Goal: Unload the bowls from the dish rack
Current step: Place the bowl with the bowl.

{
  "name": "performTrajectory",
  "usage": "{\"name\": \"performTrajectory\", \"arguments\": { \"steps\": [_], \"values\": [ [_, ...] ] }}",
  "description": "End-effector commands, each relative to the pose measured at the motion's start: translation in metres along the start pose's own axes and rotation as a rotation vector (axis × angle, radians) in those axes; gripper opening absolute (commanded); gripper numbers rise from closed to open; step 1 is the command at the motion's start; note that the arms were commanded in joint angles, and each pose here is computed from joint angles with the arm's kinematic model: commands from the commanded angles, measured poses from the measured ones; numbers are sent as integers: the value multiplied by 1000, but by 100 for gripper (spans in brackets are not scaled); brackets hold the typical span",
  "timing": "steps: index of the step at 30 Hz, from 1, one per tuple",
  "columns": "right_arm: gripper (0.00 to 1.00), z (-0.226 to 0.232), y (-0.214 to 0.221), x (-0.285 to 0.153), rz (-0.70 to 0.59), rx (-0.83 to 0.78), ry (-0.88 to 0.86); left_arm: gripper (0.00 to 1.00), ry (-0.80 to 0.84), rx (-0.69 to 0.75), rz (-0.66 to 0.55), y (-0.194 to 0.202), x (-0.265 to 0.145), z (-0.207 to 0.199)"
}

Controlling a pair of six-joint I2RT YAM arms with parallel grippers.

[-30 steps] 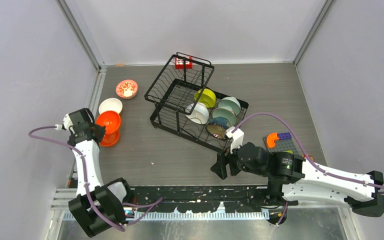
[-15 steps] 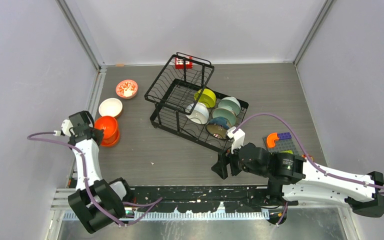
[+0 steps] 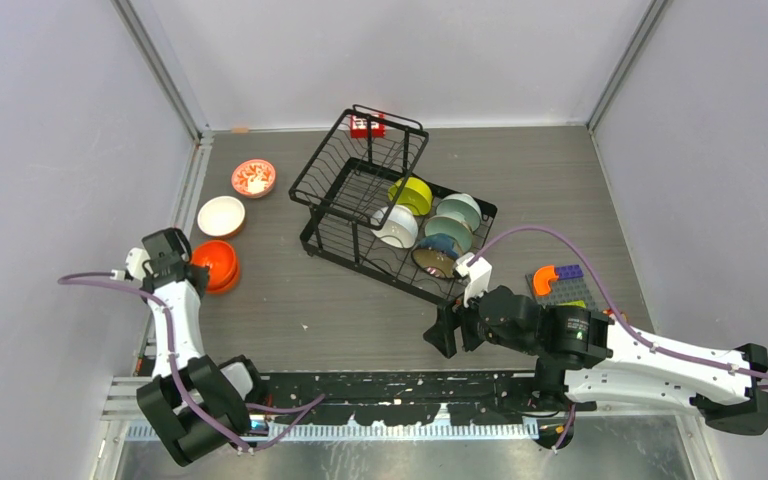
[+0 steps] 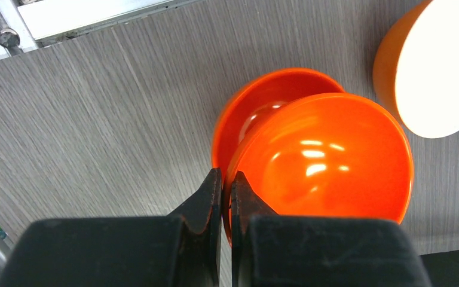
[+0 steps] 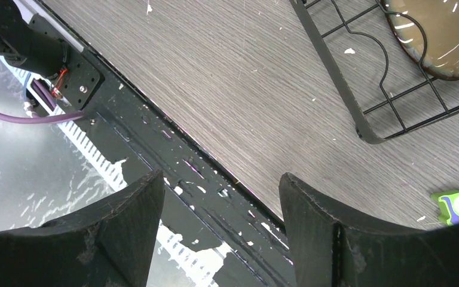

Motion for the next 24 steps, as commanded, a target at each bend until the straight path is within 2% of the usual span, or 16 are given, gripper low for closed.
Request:
{"name": "performTrajectory", "arguments": {
  "steps": [1, 24],
  "values": [
    [74, 1, -4, -1, -41, 9, 0, 0, 28, -25, -51, -7, 4, -4],
    [74, -1, -3, -1, -40, 14, 11, 0, -8, -14, -61, -9, 14, -3]
  ]
}}
Point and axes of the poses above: each gripper's point midway between its finger pads, its own x axis out along the fingers, its own z axis along the line the jaws close on, y = z × x, the point moved 10 cm from there along -x, back along the fingers, and after that the axes turned 1 degree about -x, right-handed, at the moved point
